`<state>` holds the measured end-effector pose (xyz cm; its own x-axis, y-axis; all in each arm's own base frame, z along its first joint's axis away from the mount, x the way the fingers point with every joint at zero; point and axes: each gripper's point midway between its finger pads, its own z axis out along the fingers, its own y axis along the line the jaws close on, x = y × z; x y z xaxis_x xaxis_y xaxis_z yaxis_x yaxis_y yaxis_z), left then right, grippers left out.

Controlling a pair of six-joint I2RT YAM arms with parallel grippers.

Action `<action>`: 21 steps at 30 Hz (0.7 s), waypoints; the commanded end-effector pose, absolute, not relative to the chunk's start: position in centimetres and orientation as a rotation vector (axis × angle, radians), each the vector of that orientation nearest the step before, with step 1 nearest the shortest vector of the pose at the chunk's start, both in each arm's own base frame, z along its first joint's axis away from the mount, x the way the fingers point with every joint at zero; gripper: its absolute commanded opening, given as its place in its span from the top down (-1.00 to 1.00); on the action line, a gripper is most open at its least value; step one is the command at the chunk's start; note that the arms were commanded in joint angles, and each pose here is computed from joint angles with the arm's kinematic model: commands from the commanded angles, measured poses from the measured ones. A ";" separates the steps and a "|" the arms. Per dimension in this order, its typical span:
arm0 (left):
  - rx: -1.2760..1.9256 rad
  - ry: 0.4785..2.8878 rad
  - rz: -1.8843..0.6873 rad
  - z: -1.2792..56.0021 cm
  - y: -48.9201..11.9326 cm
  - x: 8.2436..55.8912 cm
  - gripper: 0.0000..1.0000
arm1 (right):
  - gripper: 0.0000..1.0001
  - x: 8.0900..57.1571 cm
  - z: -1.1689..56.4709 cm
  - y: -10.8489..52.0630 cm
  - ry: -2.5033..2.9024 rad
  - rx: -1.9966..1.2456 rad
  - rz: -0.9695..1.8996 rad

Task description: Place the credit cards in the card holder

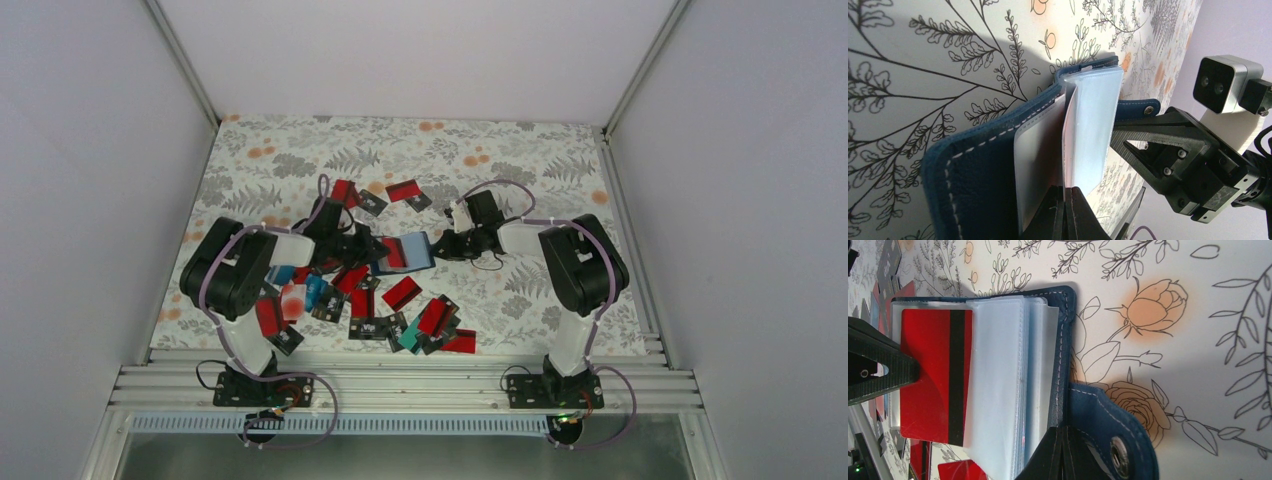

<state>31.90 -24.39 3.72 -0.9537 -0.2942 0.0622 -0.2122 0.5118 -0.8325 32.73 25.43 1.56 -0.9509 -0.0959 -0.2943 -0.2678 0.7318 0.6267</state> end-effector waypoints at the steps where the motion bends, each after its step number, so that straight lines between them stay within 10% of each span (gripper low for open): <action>1: -0.470 2.715 -1.424 2.2 -24.2 30.7 0.95 | 0.91 31.0 -0.2 24.3 2.794 -0.257 0.969; 21: -0.420 2.726 -1.461 1.7 -25.8 32.0 0.95 | 0.91 30.8 -0.8 24.5 2.805 -0.266 0.981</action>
